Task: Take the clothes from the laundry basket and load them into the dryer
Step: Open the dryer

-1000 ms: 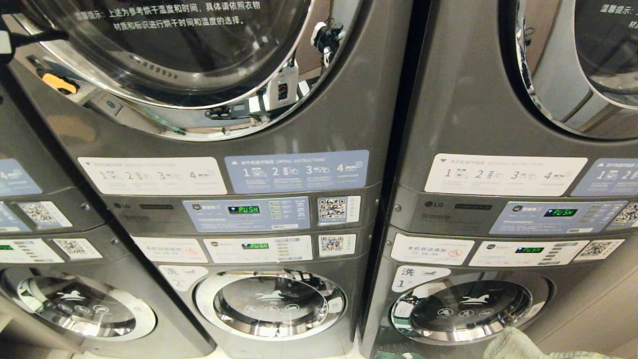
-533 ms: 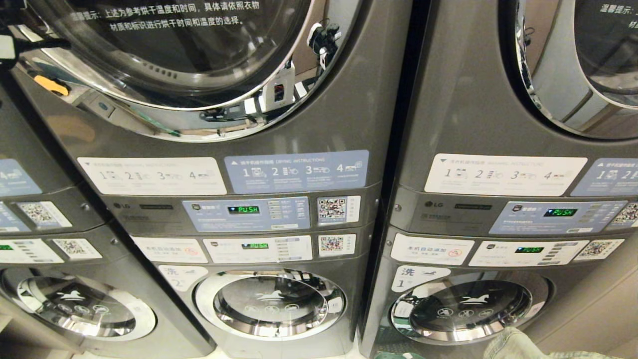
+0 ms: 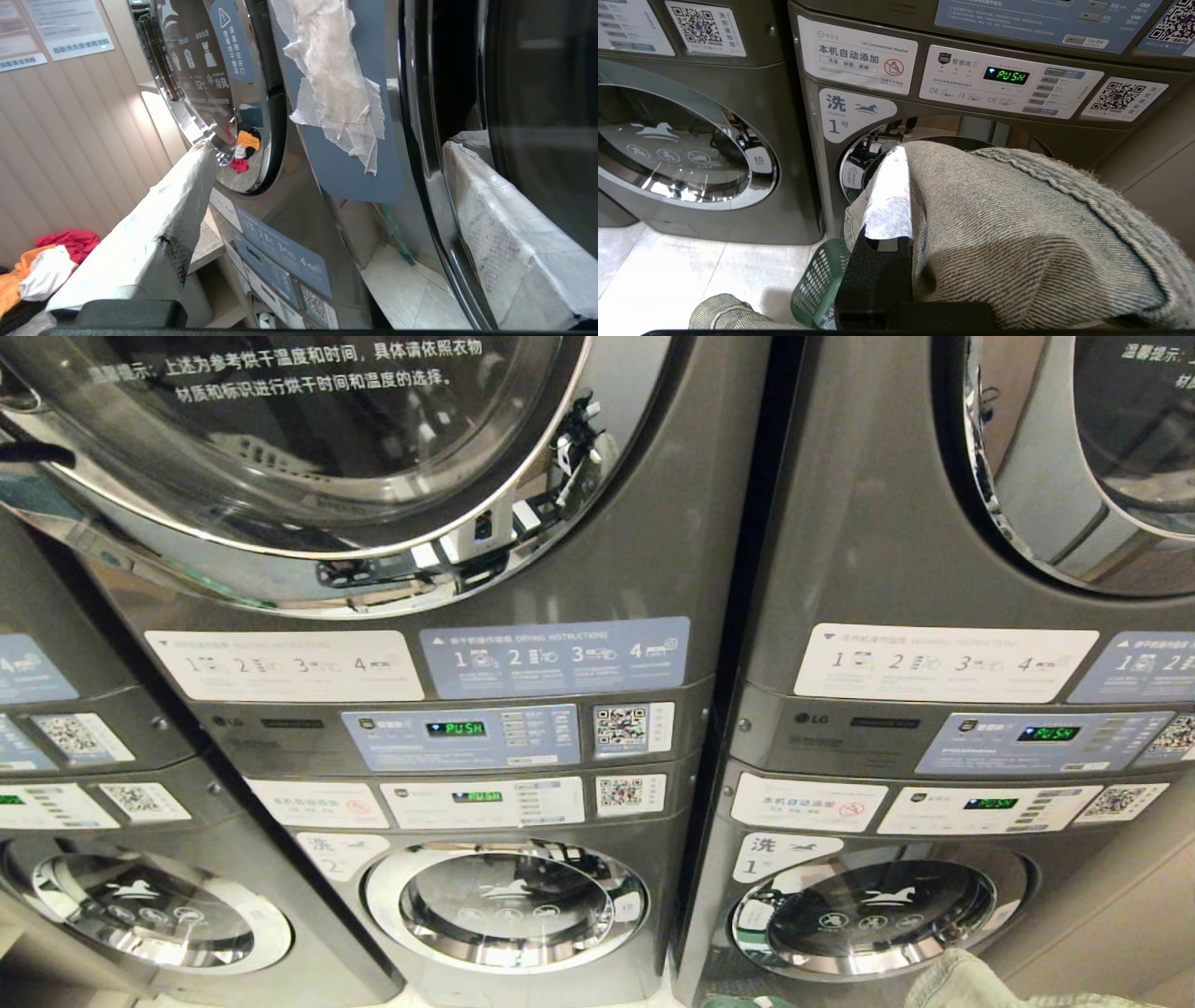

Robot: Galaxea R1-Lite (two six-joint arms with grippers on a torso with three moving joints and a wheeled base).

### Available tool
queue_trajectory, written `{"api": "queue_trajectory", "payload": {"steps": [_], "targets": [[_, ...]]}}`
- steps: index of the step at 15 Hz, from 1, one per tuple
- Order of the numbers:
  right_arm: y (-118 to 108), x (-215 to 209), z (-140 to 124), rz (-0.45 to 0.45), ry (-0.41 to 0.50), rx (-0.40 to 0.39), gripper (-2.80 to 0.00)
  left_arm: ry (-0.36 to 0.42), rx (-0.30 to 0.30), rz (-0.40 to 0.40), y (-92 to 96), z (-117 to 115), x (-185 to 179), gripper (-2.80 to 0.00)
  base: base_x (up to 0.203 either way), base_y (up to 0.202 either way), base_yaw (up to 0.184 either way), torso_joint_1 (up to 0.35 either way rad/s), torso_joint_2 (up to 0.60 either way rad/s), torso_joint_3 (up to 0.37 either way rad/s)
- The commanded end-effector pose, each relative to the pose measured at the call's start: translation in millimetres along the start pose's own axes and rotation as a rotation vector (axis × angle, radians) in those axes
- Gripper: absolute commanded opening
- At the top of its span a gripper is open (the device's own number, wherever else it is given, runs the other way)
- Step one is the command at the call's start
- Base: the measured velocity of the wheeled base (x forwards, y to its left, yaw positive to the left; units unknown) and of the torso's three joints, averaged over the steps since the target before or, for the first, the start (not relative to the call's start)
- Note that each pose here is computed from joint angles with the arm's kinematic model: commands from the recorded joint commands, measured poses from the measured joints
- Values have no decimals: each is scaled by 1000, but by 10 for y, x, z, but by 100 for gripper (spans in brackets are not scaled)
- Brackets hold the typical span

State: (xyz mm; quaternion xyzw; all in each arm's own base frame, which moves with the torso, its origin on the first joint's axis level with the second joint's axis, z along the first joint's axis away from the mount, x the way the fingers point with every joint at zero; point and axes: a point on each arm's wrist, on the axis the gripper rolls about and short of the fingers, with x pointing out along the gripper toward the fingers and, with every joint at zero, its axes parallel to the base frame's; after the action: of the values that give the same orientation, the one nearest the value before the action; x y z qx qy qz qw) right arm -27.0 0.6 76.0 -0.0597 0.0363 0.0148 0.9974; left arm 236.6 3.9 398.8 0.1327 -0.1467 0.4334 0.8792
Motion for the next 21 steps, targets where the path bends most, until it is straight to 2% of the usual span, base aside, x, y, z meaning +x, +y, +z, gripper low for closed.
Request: {"api": "queue_trajectory", "payload": {"steps": [1,6,9,11,14,17,20,21], "targets": [[0,1,-2,0,2,0,-280,-5,-10,18,214,66,-117,0,0,0,0,0,0,0],[0,1,-2,0,2,0,-280,25,-4,26,593,251,-394,0,0,0,0,0,0,0],[0,1,-2,1,2,0,-280,-8,2,51,948,435,-576,0,0,0,0,0,0,0],[0,1,-2,0,2,0,-280,-41,-26,60,1207,533,-707,0,0,0,0,0,0,0],[0,1,-2,1,2,0,-280,-106,-104,4,1556,644,-906,0,0,0,0,0,0,0],[0,1,-2,0,2,-1,-280,-205,-134,-59,1879,703,-1053,0,0,0,0,0,0,0],[0,1,-2,0,2,-4,-280,-367,-174,-128,2178,745,-1186,0,0,0,0,0,0,0],[0,1,-2,0,2,-4,-280,-395,-185,-135,2286,753,-1232,0,0,0,0,0,0,0]]}}
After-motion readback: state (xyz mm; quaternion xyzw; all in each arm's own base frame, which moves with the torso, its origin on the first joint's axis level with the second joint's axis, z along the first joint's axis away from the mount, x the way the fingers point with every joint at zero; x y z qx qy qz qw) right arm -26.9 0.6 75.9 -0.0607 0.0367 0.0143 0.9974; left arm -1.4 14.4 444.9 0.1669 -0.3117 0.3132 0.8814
